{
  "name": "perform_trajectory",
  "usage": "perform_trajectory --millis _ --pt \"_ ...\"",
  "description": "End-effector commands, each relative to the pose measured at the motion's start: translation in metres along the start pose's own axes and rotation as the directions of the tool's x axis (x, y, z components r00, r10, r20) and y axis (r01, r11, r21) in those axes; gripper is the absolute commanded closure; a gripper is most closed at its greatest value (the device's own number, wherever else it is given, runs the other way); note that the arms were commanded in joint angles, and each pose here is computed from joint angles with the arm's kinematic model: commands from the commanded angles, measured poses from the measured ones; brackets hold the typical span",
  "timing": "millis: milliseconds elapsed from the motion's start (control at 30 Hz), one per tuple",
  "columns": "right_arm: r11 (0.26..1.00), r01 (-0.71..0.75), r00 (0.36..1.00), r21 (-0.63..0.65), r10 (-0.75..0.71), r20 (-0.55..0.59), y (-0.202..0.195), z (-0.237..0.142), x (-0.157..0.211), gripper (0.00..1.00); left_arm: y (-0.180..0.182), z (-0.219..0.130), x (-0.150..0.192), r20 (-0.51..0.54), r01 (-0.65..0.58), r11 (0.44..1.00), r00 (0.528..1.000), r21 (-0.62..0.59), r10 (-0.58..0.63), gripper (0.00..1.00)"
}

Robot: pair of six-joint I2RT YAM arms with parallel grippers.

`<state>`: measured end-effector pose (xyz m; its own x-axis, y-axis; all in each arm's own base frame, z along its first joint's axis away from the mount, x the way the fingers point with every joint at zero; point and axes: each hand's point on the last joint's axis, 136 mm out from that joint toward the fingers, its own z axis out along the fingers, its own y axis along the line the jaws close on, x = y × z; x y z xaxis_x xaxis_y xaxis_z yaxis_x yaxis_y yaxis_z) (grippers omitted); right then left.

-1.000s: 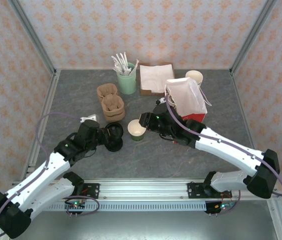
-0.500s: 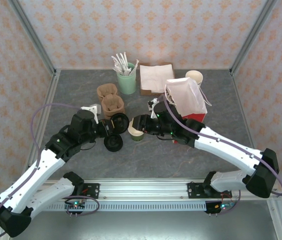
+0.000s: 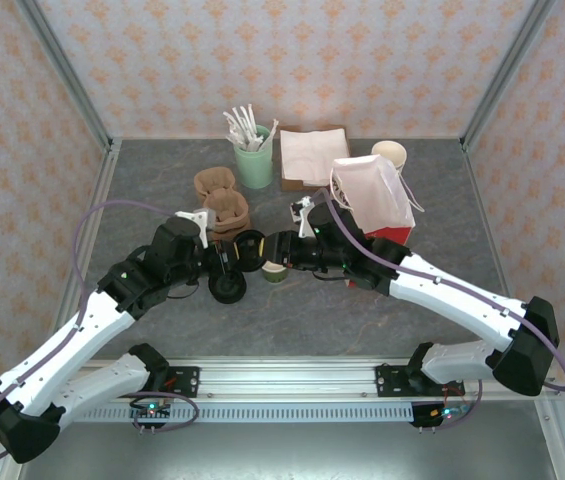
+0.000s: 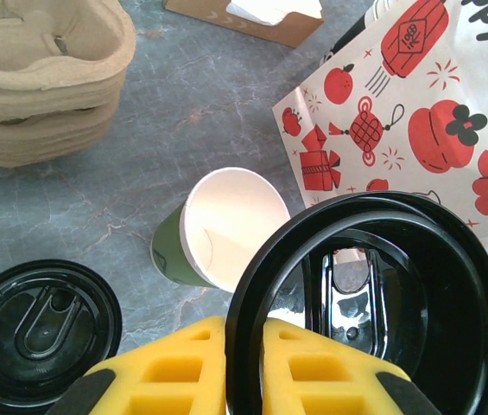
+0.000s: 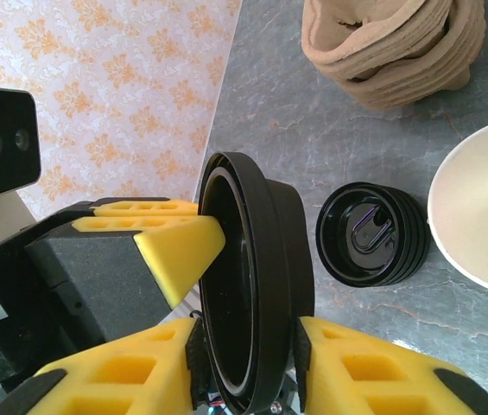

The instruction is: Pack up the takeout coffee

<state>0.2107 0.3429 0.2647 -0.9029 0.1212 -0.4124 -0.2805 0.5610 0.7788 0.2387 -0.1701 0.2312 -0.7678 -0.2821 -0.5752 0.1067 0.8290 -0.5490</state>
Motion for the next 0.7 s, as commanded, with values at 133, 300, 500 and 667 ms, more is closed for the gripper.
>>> perform_trajectory --millis 133,300,500,667 --pt "1.0 0.017 1.0 -0.012 -0.016 0.026 0.011 -0.005 -0.007 0.84 -0.016 -0.008 -0.007 0.015 -0.026 0.999 1.0 0.038 0.026 0.86" --pt "0.999 0.005 0.999 0.034 -0.006 0.034 0.005 -0.013 -0.009 0.98 -0.026 -0.012 -0.01 0.038 -0.081 0.993 0.996 0.088 0.078 0.73" --pt "0.99 -0.088 0.995 0.114 0.082 0.05 -0.007 -0.035 -0.013 1.0 -0.046 -0.037 -0.031 0.227 -0.35 0.929 0.921 0.124 0.316 0.38" --pt "0.964 -0.211 0.976 0.163 0.199 0.085 -0.019 -0.062 -0.018 1.0 -0.08 -0.055 -0.032 0.379 -0.622 0.777 0.746 0.101 0.547 0.31"
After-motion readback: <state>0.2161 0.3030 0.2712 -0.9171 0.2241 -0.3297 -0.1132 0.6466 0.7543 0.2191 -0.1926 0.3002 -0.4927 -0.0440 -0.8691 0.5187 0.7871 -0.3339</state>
